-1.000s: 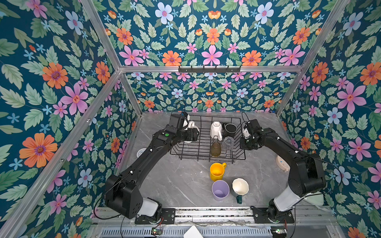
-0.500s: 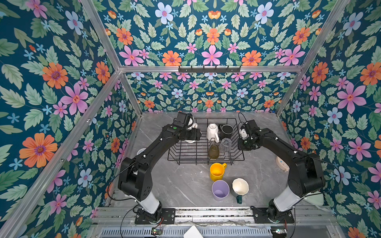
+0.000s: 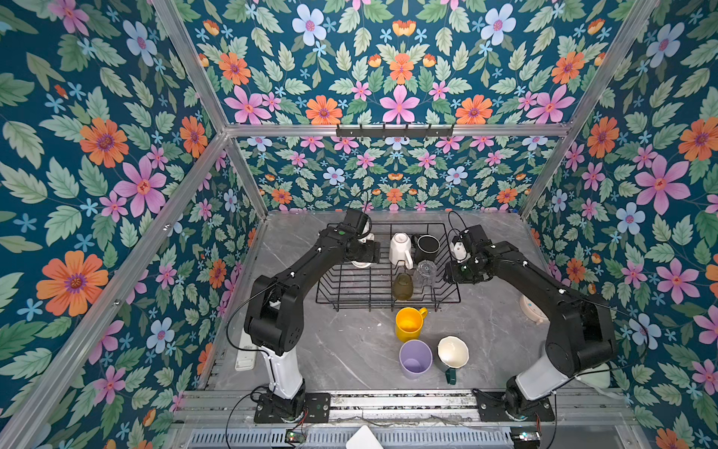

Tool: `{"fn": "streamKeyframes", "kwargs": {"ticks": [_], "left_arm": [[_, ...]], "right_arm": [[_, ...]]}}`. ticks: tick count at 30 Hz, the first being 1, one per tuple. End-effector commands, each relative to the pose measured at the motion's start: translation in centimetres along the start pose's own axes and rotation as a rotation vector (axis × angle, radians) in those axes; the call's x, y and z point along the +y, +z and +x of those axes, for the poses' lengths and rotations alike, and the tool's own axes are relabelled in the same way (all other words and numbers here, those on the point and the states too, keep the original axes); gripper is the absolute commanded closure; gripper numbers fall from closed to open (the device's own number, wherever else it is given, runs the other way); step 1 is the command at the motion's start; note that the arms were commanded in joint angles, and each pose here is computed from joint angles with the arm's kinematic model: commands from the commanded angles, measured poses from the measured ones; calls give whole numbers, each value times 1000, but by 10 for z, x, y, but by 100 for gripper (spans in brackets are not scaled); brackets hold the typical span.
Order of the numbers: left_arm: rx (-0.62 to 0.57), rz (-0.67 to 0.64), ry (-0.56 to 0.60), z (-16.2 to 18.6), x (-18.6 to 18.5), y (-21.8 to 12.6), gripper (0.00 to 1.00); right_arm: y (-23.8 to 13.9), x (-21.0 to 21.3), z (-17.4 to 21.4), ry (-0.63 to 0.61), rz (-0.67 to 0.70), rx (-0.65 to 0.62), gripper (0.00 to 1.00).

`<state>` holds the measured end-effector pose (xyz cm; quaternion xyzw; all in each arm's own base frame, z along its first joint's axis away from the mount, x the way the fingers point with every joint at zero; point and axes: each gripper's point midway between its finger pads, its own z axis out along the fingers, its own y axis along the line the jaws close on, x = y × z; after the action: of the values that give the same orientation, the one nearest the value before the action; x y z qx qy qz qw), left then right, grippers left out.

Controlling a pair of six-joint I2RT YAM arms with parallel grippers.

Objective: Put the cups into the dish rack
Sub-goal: 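Open the left gripper and lift it off the mug while the right gripper draws back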

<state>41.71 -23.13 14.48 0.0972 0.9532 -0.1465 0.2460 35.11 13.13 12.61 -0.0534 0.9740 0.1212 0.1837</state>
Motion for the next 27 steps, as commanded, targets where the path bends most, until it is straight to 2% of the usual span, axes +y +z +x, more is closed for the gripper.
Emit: {"fn": "streamKeyframes", "kwargs": {"ticks": [1,4,8,15,24,27], "left_arm": [[-24,-16,0,-10,2,3,100],[-16,-32,-6,-11,5,11,100],[0,-49,-16,-13,7,22,100],[29,-61,-29,-21,5,43,100],[83,-136,-43,-12,18,70,100],[90,-140,-53,-13,19,75,87]], "right_arm": [[-12,0,-4,8,8,-37,24],[-27,3,-9,15,1,-81,18],[-52,9,-13,26,-24,-140,16],[-88,20,-5,41,-84,-206,16],[-117,27,6,44,-127,-254,16],[-122,27,8,50,-132,-265,16]]}}
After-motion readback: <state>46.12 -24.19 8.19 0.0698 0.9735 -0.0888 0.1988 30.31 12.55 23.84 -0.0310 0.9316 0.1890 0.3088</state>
